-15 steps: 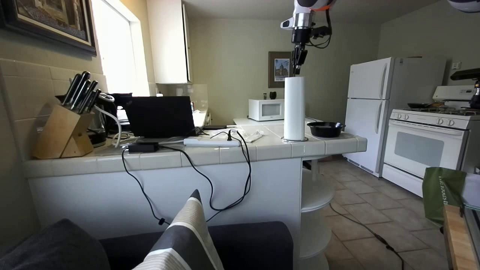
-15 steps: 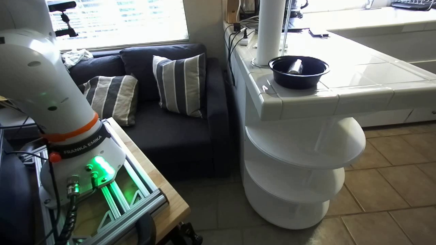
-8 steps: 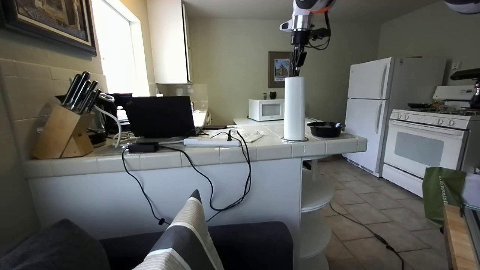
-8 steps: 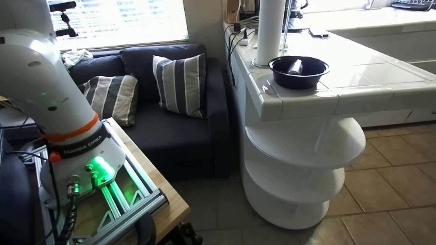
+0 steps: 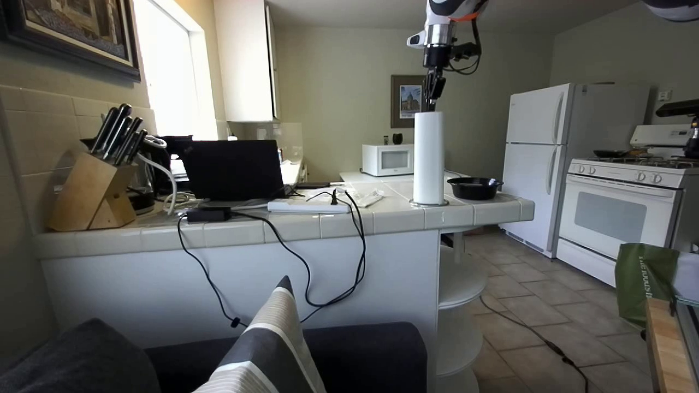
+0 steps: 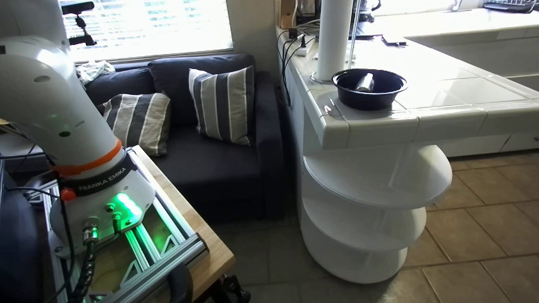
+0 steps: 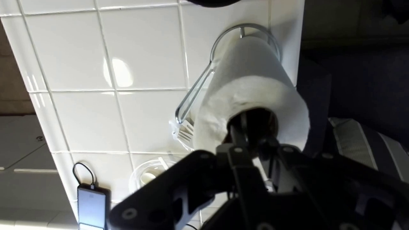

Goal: Move the paper towel roll to the right

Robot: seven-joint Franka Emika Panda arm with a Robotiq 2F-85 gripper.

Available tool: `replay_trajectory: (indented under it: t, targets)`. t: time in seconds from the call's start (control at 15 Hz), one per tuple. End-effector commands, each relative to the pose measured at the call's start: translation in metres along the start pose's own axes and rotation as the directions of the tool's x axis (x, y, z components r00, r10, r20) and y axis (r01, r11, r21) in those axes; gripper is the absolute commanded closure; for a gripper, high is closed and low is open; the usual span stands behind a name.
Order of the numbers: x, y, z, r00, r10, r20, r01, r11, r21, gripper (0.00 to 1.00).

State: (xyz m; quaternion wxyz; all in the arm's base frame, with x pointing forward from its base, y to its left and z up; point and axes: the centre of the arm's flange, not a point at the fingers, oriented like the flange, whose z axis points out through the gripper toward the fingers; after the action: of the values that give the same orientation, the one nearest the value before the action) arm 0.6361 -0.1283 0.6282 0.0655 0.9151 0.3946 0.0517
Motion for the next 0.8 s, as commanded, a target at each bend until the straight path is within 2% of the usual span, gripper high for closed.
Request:
replay_trajectory:
  t: [0.0, 0.13, 0.53, 0.73]
  targets:
    - [0.0019, 0.0065, 0.0027, 1.0, 0.011, -0.027, -0.011, 1.0, -0.003, 0.83]
    - [0.0017, 0.0067, 0.0035, 0.999, 0.011, -0.036, -0.011, 1.0, -0.008, 0.86]
    - [0.0007, 0.0078, 0.0078, 0.997, 0.017, -0.073, -0.017, 1.0, -0.006, 0.75]
    - [-0.0014, 0.0065, 0.0088, 0.995, 0.02, -0.103, -0.018, 1.0, 0.024, 0.79]
